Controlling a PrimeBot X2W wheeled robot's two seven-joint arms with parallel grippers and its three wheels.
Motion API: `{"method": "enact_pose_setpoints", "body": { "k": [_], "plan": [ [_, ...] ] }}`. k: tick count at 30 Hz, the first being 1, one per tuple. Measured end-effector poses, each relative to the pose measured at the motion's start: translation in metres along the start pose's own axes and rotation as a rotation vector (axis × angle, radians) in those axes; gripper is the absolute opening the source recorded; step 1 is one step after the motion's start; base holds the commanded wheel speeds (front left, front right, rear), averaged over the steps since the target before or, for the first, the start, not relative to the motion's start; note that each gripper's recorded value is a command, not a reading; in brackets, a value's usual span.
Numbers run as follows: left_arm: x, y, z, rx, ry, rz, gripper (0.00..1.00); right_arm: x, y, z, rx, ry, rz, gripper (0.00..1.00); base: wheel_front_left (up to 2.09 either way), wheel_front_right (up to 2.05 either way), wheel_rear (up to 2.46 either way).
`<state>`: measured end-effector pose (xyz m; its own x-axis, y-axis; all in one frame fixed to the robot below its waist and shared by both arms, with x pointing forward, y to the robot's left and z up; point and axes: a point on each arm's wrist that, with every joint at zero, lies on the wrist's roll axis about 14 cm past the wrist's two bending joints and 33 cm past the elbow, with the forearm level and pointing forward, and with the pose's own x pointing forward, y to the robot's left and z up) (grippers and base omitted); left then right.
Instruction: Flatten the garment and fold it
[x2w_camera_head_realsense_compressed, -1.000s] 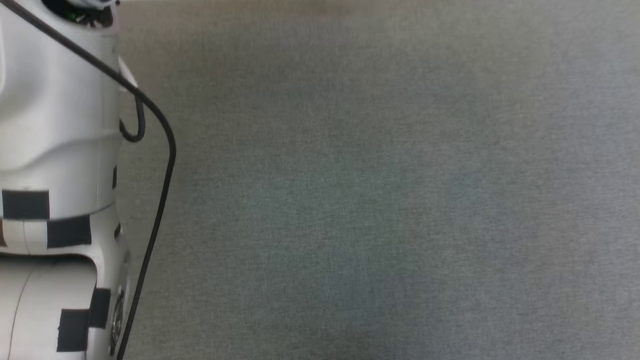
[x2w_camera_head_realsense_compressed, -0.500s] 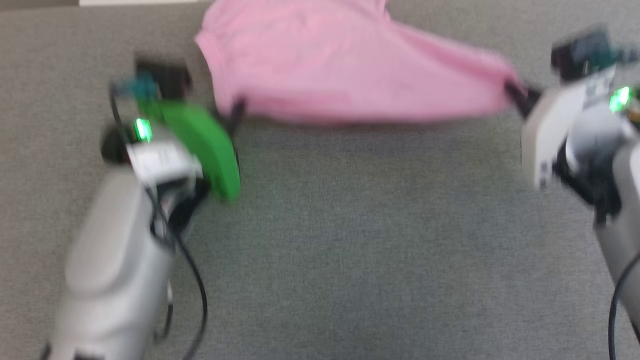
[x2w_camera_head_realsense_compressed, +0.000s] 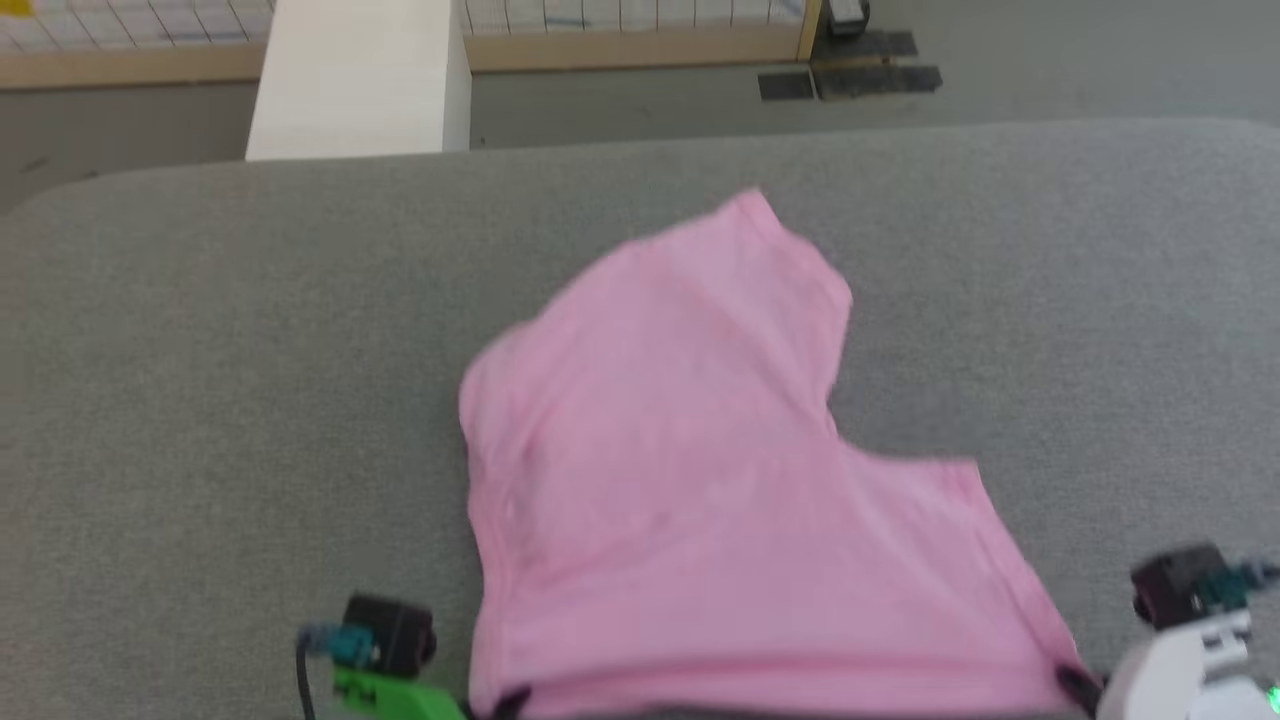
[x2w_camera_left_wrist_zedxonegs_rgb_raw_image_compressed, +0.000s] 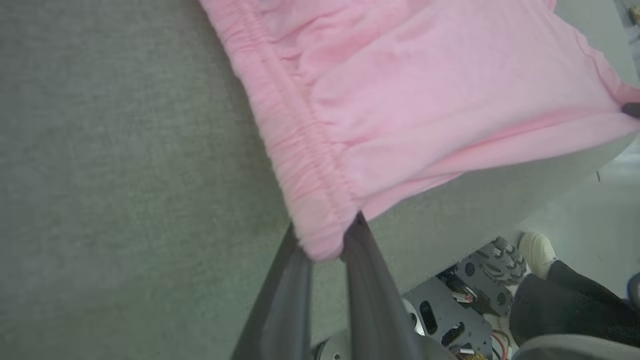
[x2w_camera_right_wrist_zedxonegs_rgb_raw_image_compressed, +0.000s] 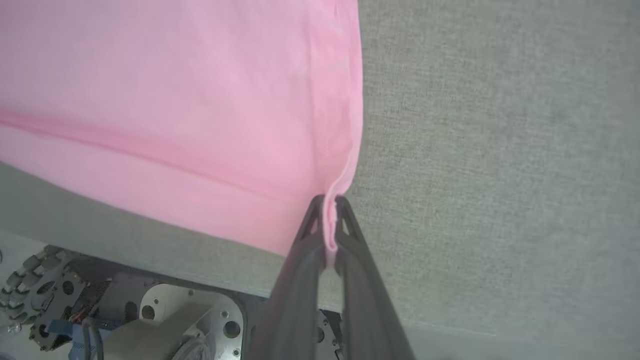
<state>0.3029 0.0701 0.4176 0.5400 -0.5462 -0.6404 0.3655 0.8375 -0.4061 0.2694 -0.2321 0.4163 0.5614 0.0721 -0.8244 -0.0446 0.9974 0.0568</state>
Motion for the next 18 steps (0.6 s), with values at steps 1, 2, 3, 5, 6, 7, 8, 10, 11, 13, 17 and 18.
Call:
{"method": "enact_pose_setpoints", "body": {
  "k": [1,2,3,5,6,7,8,10,11,13,17,18],
  "plan": [
    [-0.007,-0.004,-0.008,-0.008,0.016,0.000,0.00,-0.008,0.001,-0.010,0.012,0.023,-0.004,0.00,0.00,0.00,0.00],
    [-0.013,-0.008,-0.013,-0.008,0.028,-0.004,0.00,-0.013,0.003,-0.016,0.018,0.035,-0.006,0.00,0.00,0.00,0.00],
    [-0.019,-0.012,-0.018,-0.008,0.035,-0.009,0.00,-0.021,0.005,-0.021,0.021,0.040,-0.007,0.00,0.00,0.00,0.00],
    [-0.028,-0.018,-0.017,-0.015,0.016,-0.013,0.00,-0.031,0.006,-0.015,0.016,0.007,-0.016,0.00,0.00,0.00,0.00],
    [-0.031,-0.022,-0.012,-0.012,-0.005,-0.019,0.00,-0.036,0.005,-0.007,0.002,-0.024,-0.026,0.00,0.00,0.00,0.00],
    [-0.033,-0.024,-0.008,-0.009,-0.023,-0.024,0.00,-0.039,0.005,0.000,-0.012,-0.045,-0.031,0.00,0.00,0.00,0.00],
    [-0.034,-0.026,-0.004,-0.008,-0.041,-0.028,0.00,-0.040,0.006,0.006,-0.027,-0.061,-0.033,0.00,0.00,0.00,0.00],
    [-0.034,-0.029,-0.001,-0.007,-0.056,-0.036,0.00,-0.040,0.007,0.018,-0.062,-0.088,-0.031,0.00,0.00,0.00,0.00],
    [-0.033,-0.030,0.004,-0.005,-0.073,-0.042,0.00,-0.039,0.008,0.029,-0.084,-0.112,-0.030,0.00,0.00,0.00,0.00],
    [-0.028,-0.031,0.017,0.023,-0.108,-0.045,0.00,-0.036,0.010,0.053,-0.122,-0.161,-0.024,0.00,0.00,0.00,0.00],
    [-0.013,-0.034,0.056,0.032,-0.221,-0.063,0.00,-0.025,0.014,0.106,-0.205,-0.257,-0.015,0.00,0.00,0.00,0.00],
    [-0.010,-0.034,0.065,0.029,-0.245,-0.064,0.00,-0.021,0.016,0.121,-0.218,-0.285,-0.011,0.00,0.00,0.00,0.00]
  ]
}}
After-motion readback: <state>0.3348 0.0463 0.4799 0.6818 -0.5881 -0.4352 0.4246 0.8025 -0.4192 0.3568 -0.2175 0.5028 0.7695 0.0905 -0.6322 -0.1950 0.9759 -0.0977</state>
